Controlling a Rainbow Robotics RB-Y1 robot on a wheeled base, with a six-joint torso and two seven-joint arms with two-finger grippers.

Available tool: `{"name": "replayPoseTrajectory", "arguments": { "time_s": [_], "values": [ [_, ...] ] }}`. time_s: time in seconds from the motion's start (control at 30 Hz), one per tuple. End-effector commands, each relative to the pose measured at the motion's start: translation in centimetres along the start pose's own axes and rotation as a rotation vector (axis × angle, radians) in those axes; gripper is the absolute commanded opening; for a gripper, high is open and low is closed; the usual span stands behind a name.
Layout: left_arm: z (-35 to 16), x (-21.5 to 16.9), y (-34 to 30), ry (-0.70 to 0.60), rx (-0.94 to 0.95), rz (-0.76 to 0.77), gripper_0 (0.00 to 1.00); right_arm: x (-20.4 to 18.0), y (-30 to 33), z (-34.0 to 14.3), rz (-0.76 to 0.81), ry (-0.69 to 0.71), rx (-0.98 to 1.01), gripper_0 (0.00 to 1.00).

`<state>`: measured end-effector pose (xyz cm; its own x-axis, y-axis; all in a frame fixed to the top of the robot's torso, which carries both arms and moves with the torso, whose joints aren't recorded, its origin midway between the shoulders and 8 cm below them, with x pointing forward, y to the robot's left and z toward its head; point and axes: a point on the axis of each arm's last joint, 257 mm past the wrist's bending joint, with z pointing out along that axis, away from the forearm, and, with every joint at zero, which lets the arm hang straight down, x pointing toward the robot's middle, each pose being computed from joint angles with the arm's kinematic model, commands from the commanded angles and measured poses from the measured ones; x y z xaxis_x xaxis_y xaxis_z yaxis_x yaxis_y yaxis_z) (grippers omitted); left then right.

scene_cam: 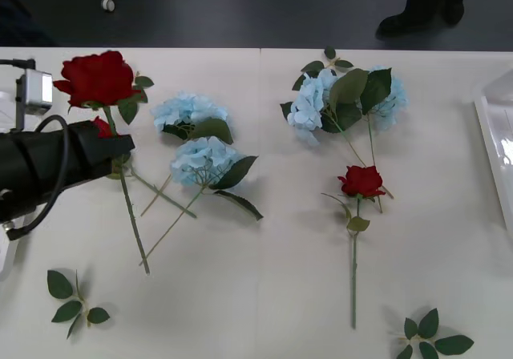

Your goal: Put the red flowers into the right box and the blue flowers into the left box

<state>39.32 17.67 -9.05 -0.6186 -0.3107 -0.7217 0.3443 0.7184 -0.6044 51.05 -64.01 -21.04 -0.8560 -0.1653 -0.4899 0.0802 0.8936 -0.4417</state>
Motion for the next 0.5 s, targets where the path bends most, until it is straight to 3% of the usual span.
{"name": "replayPoseTrajectory", "arguments": {
  "time_s": [0.03, 0.13, 0.4, 0.5],
  "values": [
    [-1.6, -1.1, -3.1, -0.078, 0.151, 0.140, 0.00, -1.7, -1.0, -0.9, 0.083, -0.039, 0.002, 0.62],
    [-1.5, -0.6, -4.6, -0.085, 0.244, 0.261, 0.00, -1.7, -1.0, -0.9, 0.087, -0.041, -0.001, 0.69],
    [-1.8, 0.5, -8.0, -0.151, 0.472, 0.561, 0.00, -2.5, 0.4, -1.3, 0.062, -0.055, -0.032, 0.70],
    [-2.1, 1.0, -9.1, -0.151, 0.564, 0.633, 0.00, -4.5, 2.0, -3.4, 0.043, -0.081, -0.092, 0.70]
  ]
}}
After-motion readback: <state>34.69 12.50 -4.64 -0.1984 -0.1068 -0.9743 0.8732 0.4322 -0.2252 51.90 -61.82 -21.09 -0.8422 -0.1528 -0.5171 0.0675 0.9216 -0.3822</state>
